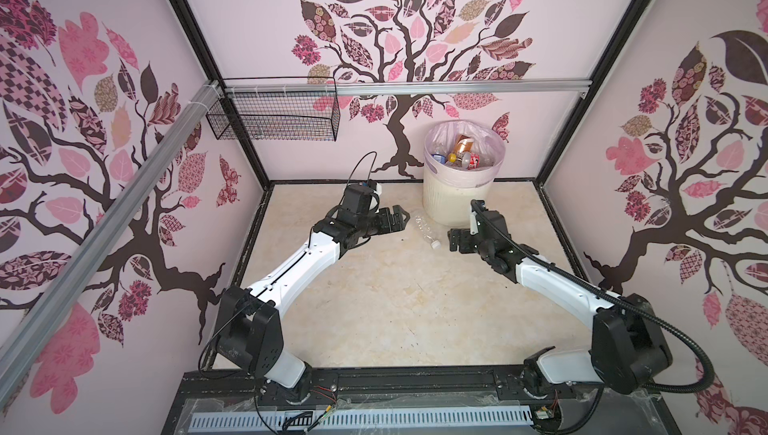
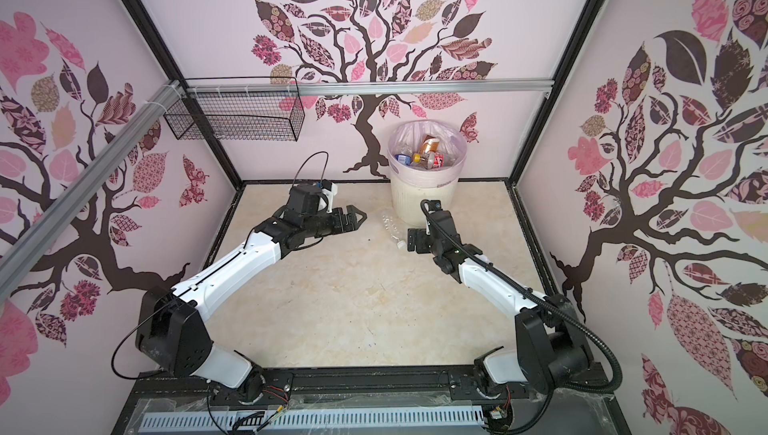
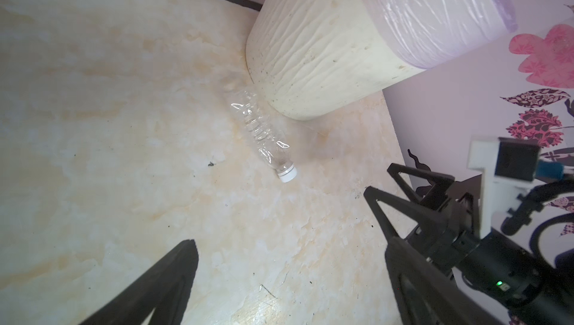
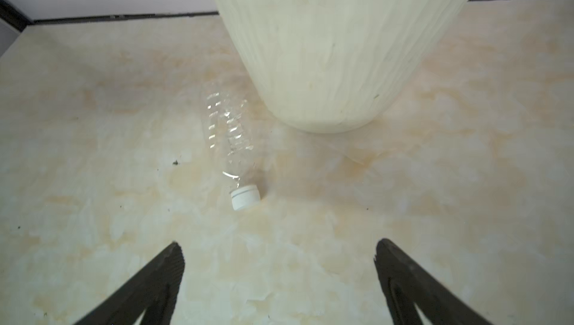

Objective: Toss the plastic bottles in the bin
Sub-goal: 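Lower the right gripper onto the crushed white-capped bottle and close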

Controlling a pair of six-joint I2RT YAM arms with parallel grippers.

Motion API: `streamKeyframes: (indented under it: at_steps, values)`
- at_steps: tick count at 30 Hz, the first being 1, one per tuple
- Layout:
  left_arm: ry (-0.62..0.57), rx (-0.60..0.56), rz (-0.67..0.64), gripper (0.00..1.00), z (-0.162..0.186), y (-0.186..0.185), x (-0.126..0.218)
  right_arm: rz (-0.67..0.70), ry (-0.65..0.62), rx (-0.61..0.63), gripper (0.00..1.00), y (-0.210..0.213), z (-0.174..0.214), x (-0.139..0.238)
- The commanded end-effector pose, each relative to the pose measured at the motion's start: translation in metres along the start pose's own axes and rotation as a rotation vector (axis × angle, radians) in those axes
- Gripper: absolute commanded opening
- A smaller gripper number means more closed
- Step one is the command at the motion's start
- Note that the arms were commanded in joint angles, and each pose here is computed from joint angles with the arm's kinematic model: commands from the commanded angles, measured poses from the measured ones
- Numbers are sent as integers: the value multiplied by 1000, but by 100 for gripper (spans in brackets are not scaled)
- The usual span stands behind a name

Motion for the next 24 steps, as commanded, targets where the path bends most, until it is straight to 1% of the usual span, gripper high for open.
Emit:
streamKeyframes:
  at_steps: [1, 3, 7, 11, 19, 24]
  values:
    - [2, 46, 29, 98, 1, 3, 8, 16, -69, -41, 96, 0, -11, -19]
    - [2, 49, 25, 98, 2, 5, 9, 13, -30, -26, 95, 2, -5, -36]
    - [0, 54, 13, 98, 1, 10, 11, -19, 5, -2, 92, 9, -2, -63]
    - [3, 65, 5, 98, -1, 17, 12, -62, 22, 27, 91, 23, -1, -81]
    - [-5, 104, 8, 98, -11, 31, 17, -93, 53, 83, 96, 48, -5, -114]
    - [-13, 97, -6, 98, -12, 37, 18, -68, 86, 102, 98, 57, -5, -140]
Point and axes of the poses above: each gripper's point midway between its finger pads, its own x axis back along the fingers, its own y axis along the line the jaws close on, z = x × y, the point moved 7 cm from there along x, back along the fingers, and after that the axes turned 15 degrees about x, right-handed, at the moved point
